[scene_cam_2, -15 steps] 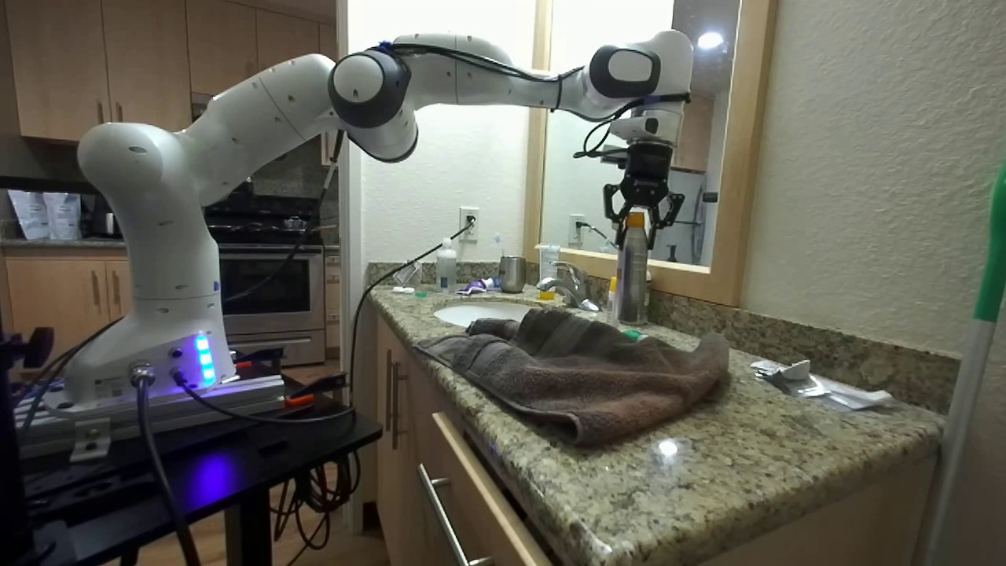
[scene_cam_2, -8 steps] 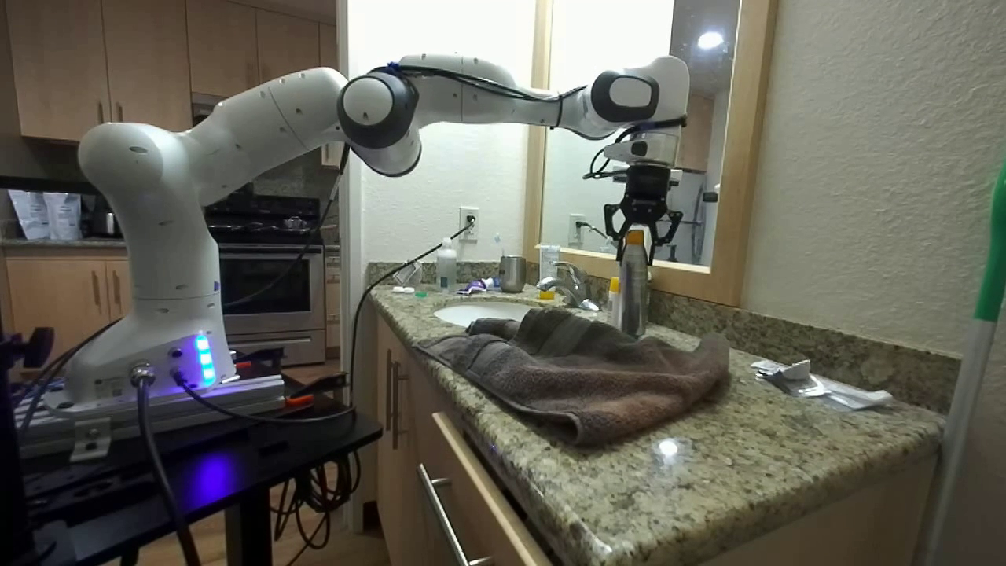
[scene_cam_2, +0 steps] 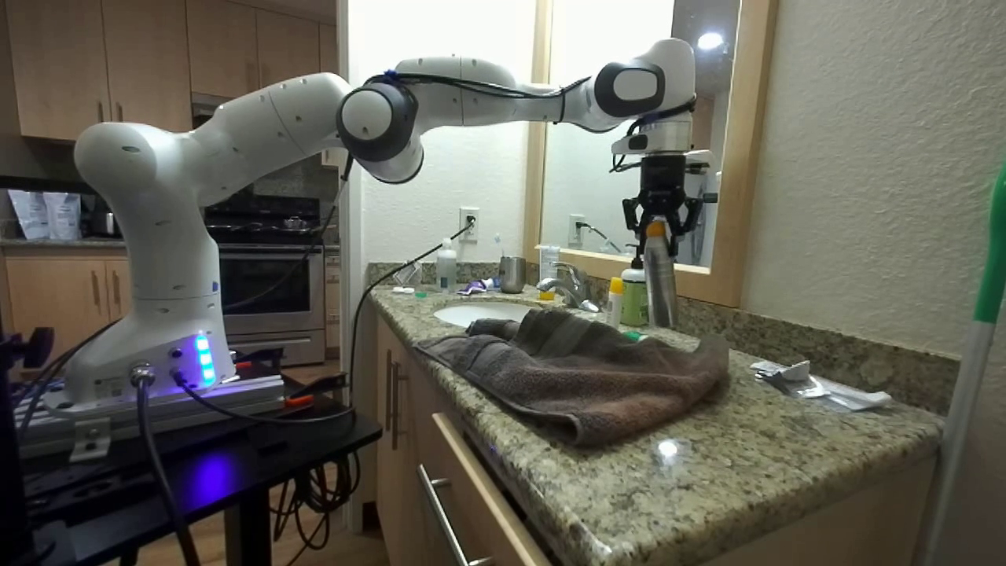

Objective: Move the big bottle with a yellow lid away from the sink

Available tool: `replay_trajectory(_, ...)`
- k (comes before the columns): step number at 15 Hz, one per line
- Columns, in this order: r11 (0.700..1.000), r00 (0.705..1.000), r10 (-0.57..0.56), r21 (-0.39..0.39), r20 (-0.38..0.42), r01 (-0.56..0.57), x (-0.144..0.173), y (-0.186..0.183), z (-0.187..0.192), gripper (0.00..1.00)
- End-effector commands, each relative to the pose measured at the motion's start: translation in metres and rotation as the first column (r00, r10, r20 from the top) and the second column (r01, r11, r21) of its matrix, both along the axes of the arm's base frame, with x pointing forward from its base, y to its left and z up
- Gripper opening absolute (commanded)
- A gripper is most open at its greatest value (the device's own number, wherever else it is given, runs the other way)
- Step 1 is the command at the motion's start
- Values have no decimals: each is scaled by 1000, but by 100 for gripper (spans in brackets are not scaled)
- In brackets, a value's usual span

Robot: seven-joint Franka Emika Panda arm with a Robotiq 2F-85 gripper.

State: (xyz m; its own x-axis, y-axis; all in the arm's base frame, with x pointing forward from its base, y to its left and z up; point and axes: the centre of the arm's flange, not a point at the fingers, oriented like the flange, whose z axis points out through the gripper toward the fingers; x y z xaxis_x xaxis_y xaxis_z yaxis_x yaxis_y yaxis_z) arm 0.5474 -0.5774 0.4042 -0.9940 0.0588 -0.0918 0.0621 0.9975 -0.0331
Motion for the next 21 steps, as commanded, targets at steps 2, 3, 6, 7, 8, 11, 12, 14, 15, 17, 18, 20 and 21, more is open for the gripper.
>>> replay_trajectory(2, 990, 990, -141, -5, 24, 142, 39, -50, -25, 31)
replay_trajectory(3, 986, 985, -167, 1, 30, 167, 39, -52, -34, 31)
replay_trajectory(6, 968, 966, -249, 35, 69, 247, 39, -60, -43, 31)
replay_trajectory(7, 961, 959, -277, 46, 69, 274, 39, -64, -42, 31)
replay_trajectory(8, 951, 950, -306, 70, 64, 301, 36, -68, -43, 31)
replay_trajectory(11, 926, 926, -368, 127, 88, 356, 24, -83, -46, 31)
replay_trajectory(12, 918, 917, -386, 143, 102, 371, 19, -90, -47, 31)
replay_trajectory(14, 900, 899, -423, 169, 115, 402, 11, -97, -49, 31)
replay_trajectory(15, 895, 893, -434, 174, 121, 411, 8, -97, -50, 55)
replay_trajectory(17, 889, 889, -445, 171, 110, 424, 6, -95, -48, 83)
replay_trajectory(18, 893, 892, -441, 155, 105, 423, 4, -90, -52, 88)
replay_trajectory(20, 901, 899, -424, 155, 109, 405, -42, -56, -60, 99)
replay_trajectory(21, 902, 901, -420, 151, 104, 403, -40, -54, -62, 85)
